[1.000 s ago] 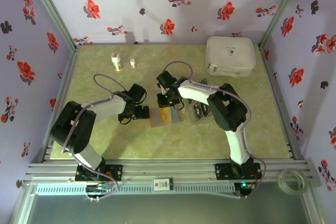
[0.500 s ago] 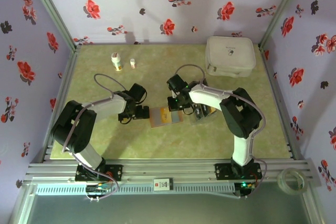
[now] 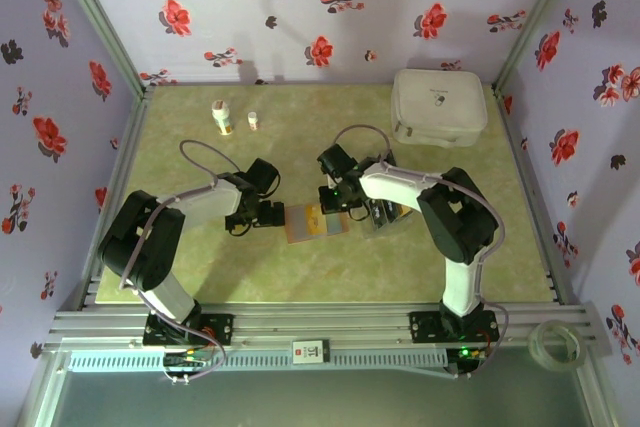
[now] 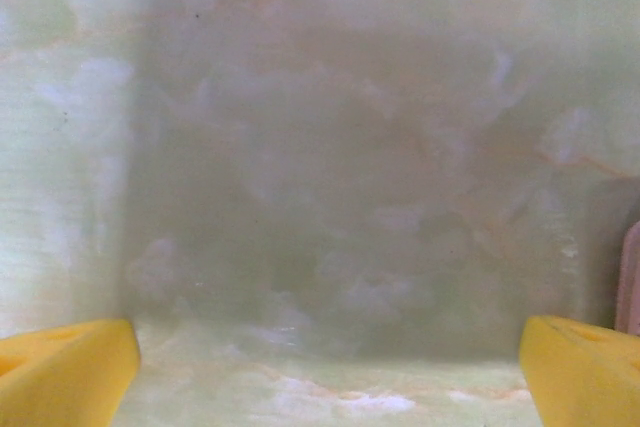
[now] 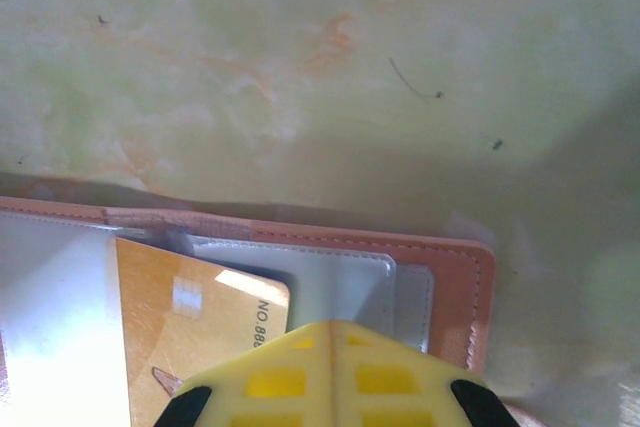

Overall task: Put the credit cards into the card holder
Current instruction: Insert the credit card into the card slot.

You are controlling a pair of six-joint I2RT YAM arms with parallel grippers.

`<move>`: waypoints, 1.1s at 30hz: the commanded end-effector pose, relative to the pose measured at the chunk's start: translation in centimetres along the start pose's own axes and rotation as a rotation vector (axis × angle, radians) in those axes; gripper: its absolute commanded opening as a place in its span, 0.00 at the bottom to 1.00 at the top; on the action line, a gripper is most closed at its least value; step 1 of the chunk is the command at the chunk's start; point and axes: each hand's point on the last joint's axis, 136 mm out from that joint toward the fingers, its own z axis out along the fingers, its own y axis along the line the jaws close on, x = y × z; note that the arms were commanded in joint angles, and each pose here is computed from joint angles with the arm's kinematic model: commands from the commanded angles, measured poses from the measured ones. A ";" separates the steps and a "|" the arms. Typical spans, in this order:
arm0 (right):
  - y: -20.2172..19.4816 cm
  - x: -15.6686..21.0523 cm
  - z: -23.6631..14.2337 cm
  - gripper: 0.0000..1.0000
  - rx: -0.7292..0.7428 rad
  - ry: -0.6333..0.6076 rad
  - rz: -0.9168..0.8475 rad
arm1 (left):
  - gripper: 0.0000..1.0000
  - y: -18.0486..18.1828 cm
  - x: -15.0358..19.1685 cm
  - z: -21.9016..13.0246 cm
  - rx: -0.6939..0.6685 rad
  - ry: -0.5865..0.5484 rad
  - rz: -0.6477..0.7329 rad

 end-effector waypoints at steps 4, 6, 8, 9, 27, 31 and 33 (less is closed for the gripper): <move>1.5 -0.4 0.6 0.00 -0.015 0.003 -0.008 | 1.00 -0.9 -0.2 1.8 0.028 -0.001 0.016; 1.8 -0.3 0.7 0.00 -0.016 0.006 -0.014 | 1.00 -0.9 -0.2 1.8 0.027 0.000 0.017; 2.0 -0.3 0.8 0.00 -0.019 0.007 -0.018 | 1.00 -0.9 -0.2 1.8 0.028 -0.002 0.016; 2.1 -0.3 0.8 0.00 -0.021 0.009 -0.019 | 1.00 -1.0 -0.3 1.7 0.031 -0.002 0.016; 4.3 -0.2 0.5 0.00 -0.106 0.006 -0.004 | 1.00 -1.0 -0.2 1.9 0.030 0.002 0.017; 3.0 -0.1 -0.5 0.00 -0.078 -0.022 0.012 | 1.00 -1.0 -0.3 1.8 0.030 0.001 0.017; 2.1 0.2 -0.9 0.00 -0.063 -0.025 0.022 | 1.00 -1.0 -0.3 1.8 0.031 0.001 0.018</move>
